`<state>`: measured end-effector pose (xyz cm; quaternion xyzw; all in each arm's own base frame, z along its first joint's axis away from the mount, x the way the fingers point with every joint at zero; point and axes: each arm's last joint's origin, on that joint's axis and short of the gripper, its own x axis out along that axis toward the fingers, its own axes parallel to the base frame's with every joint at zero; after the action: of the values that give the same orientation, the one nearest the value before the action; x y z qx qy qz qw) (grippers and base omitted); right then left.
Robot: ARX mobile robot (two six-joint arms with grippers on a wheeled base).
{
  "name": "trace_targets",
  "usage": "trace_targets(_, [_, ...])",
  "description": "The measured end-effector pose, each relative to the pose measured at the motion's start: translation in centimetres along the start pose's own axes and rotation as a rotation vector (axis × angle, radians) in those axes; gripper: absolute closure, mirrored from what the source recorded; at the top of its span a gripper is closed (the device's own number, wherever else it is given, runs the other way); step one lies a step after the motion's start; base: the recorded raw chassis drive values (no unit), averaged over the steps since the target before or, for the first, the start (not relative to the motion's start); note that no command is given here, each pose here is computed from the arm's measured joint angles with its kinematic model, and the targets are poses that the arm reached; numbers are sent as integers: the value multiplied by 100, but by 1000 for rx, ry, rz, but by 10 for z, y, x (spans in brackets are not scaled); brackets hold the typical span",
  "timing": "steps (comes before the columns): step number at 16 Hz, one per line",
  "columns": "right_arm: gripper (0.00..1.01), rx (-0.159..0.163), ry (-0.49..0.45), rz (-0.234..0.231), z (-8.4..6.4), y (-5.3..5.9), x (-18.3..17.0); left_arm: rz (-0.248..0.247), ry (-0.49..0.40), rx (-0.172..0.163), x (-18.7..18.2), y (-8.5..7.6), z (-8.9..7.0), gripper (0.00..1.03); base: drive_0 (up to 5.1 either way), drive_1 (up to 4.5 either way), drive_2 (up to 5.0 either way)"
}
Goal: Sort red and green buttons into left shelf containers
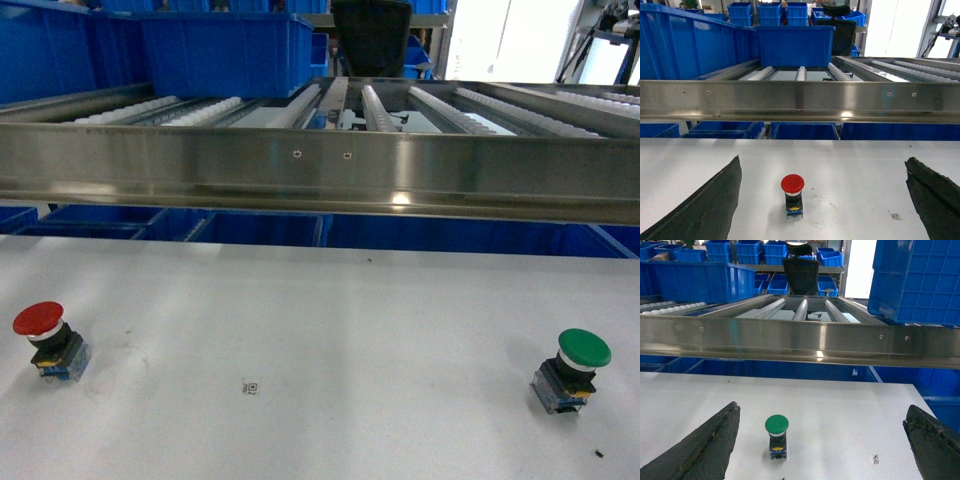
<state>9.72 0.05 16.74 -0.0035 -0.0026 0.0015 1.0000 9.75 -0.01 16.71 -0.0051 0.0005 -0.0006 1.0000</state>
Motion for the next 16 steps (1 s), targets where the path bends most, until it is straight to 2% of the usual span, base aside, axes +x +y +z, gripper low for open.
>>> trace_targets(12, [3, -2, 2, 7, 0, -1, 0, 1, -2, 3, 0, 0, 0, 5, 0, 0, 0])
trace_targets(14, [3, -26, -42, -28, 6, -5, 8, 6, -4, -6, 4, 7, 2, 5, 0, 0, 0])
trace_targets(15, [3, -35, -20, -6, 5, -1, 19, 22, -7, -17, 8, 11, 3, 5, 0, 0, 0])
trace_targets(16, [3, -45, 8, 30, 3, 4, 29, 6, 8, -24, 14, 10, 2, 5, 0, 0, 0])
